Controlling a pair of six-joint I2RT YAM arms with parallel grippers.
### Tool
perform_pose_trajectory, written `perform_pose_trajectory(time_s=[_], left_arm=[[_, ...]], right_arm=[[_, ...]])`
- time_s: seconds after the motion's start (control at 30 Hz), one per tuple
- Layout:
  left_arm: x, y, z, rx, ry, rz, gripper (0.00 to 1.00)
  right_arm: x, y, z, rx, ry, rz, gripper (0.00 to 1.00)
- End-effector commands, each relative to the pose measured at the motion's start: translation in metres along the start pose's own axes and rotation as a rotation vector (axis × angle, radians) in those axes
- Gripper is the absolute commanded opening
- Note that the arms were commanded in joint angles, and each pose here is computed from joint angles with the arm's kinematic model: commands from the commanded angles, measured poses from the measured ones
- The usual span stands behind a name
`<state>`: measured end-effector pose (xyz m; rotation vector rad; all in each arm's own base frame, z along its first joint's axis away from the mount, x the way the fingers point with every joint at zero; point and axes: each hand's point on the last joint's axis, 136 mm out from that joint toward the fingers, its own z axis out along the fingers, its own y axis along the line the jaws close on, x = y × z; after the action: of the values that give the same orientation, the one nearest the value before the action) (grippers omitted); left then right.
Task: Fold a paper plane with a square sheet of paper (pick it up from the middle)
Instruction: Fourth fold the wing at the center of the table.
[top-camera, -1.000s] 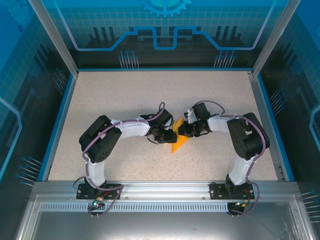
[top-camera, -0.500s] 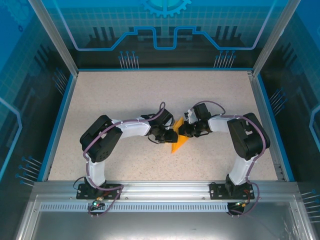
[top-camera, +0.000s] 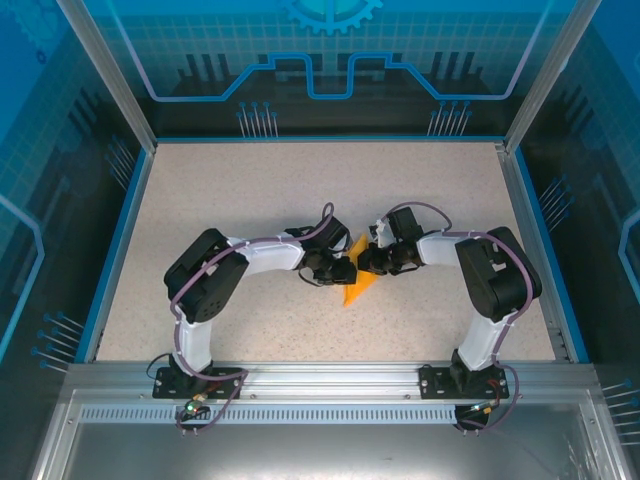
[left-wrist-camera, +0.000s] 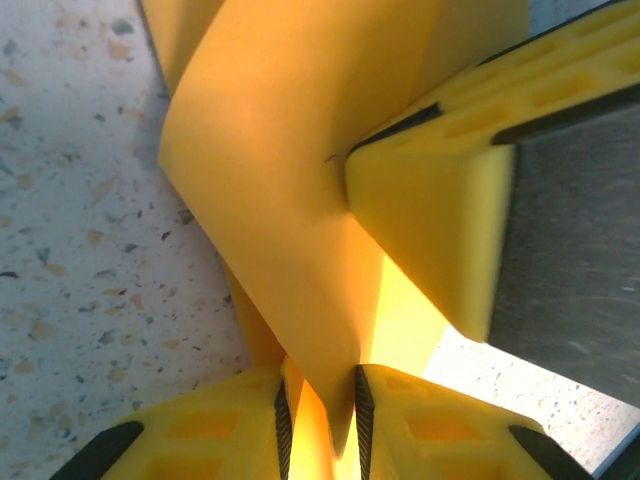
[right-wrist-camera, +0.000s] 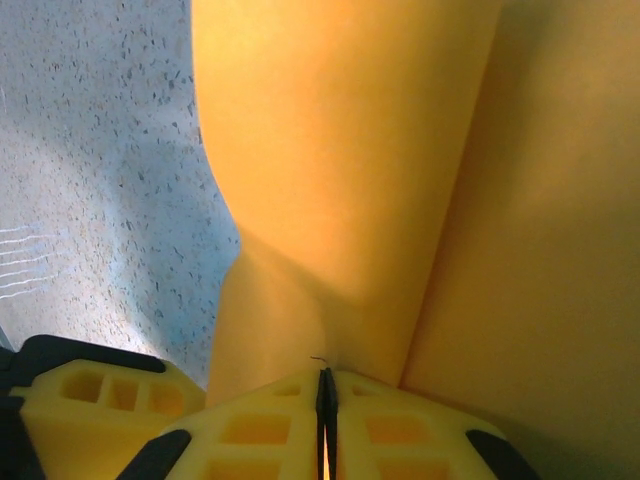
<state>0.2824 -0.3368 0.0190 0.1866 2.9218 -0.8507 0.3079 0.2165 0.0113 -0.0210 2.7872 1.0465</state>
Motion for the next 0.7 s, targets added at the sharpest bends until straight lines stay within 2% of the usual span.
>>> perform_pose_trajectory(time_s=[0.0, 0.47, 0.67], left_arm=[[0.005, 0.009, 0.004, -0.046, 0.029, 0.014, 0.25], [0.009, 0.014, 0.007, -0.054, 0.036, 0.011, 0.13], [0.011, 0.018, 0.011, -0.062, 0.048, 0.008, 0.11]], right_arm=[[0.012, -0.023, -0.004, 0.082, 0.027, 0.048, 0.12], [0.005, -0.019, -0.007, 0.08, 0.019, 0.038, 0.12], [-0.004, -0.009, -0.017, 0.063, -0.013, 0.023, 0.18]])
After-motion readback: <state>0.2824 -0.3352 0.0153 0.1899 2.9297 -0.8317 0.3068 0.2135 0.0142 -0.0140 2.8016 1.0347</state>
